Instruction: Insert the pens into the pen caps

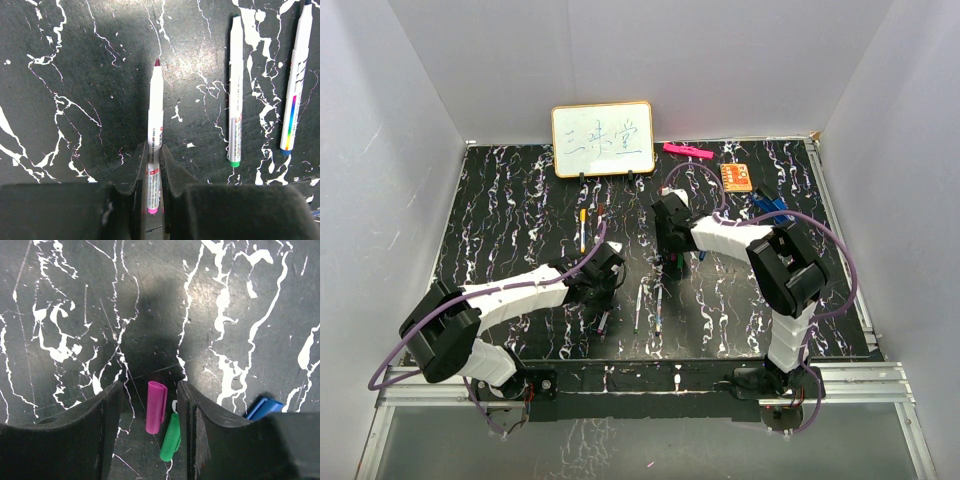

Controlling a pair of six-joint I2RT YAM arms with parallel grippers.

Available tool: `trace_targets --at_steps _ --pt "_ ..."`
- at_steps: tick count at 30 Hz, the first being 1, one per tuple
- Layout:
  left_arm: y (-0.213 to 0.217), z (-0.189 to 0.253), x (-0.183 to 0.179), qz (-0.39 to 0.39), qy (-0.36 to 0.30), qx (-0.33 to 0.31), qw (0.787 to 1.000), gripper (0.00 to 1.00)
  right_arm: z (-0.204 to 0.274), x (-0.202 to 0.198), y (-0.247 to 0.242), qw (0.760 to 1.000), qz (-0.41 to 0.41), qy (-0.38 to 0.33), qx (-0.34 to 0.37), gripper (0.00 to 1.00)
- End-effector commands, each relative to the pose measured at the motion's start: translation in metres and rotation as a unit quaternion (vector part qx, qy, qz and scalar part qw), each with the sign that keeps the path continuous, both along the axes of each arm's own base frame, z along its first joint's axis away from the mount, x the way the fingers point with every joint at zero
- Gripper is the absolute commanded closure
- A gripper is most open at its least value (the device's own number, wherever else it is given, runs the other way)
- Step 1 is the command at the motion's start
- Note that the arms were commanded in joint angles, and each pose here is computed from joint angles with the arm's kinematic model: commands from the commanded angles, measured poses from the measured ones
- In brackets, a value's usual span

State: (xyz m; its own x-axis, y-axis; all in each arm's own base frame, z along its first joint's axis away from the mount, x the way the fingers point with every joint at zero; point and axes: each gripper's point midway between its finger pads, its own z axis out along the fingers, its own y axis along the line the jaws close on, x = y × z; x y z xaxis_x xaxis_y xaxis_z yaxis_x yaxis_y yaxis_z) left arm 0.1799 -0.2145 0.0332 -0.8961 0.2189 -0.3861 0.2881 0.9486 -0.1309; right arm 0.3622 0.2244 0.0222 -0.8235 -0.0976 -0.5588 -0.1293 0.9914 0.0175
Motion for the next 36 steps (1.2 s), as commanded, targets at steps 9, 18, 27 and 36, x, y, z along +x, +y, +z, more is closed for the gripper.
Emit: trace_targets --at_steps 9,18,27,36 --pt "0.000 0.006 0.001 0.002 -0.004 0.002 1.000 1.00 -0.035 -0.026 0.001 0.998 0.011 0.050 -0.041 0.61" --pt "-0.001 0.007 0.002 0.001 -0.003 0.003 1.000 1.00 -0.042 -0.039 -0.007 0.997 0.001 0.068 -0.048 0.61" --pt "-0.001 0.007 0.002 0.001 -0.003 0.004 1.000 1.00 -0.042 -0.048 -0.012 0.996 -0.004 0.074 -0.048 0.61" --pt "-0.001 0.004 0.001 0.003 0.001 0.003 1.000 1.00 -0.043 -0.053 -0.018 0.995 -0.010 0.079 -0.054 0.61"
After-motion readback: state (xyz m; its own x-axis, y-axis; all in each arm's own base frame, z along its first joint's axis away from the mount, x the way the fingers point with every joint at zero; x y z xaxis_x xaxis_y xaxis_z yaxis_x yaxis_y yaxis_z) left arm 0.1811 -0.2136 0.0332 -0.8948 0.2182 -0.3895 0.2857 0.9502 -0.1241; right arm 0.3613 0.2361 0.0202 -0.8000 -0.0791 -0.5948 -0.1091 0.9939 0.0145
